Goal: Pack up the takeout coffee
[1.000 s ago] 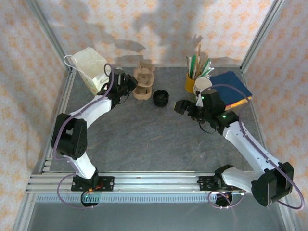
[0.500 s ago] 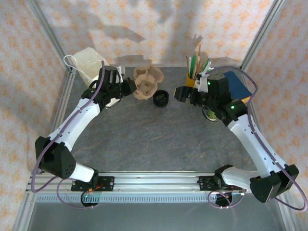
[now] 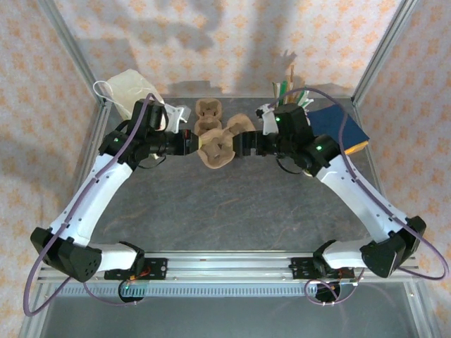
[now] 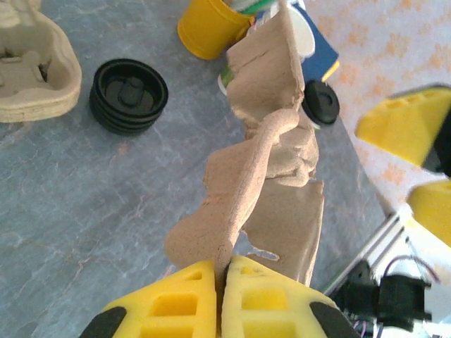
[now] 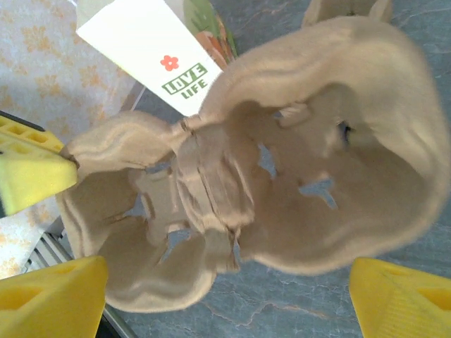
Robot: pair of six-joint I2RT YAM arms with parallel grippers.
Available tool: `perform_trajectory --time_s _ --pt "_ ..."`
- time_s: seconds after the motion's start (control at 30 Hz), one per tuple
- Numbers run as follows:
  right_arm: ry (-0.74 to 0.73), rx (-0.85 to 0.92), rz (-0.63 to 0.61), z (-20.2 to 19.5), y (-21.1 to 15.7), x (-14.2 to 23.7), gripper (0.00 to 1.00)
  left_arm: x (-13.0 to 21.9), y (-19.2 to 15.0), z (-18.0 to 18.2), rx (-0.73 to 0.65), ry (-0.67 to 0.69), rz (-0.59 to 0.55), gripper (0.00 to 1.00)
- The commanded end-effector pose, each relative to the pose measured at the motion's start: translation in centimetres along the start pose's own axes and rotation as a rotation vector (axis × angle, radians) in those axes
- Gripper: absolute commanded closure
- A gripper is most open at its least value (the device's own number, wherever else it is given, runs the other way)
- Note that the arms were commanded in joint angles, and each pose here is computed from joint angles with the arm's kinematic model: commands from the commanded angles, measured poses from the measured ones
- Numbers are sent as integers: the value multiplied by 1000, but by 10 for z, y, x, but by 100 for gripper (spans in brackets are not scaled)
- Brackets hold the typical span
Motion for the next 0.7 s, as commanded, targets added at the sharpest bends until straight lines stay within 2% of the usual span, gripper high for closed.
perform_trajectory --time_s 0.0,0.33,0.67 --pt "-28 51 -31 7 7 2 12 2 -22 -5 -54 -33 103 92" --pt "-71 73 27 1 -15 -21 13 6 -20 -10 -54 -50 75 95" --pt "-75 79 57 -2 -24 -37 20 2 -10 -11 -50 -59 66 96"
Point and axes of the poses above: each hand's point on the last joint's axis, 136 mm out from that joint toward the fingers, its own x axis back along the fingers, its own z axis along the line the jaws close on, y = z × x, the point moved 2 cm from there along x, back along the fingers, and after that the axes turned 8 degrees about -x, right-handed, at the moved point
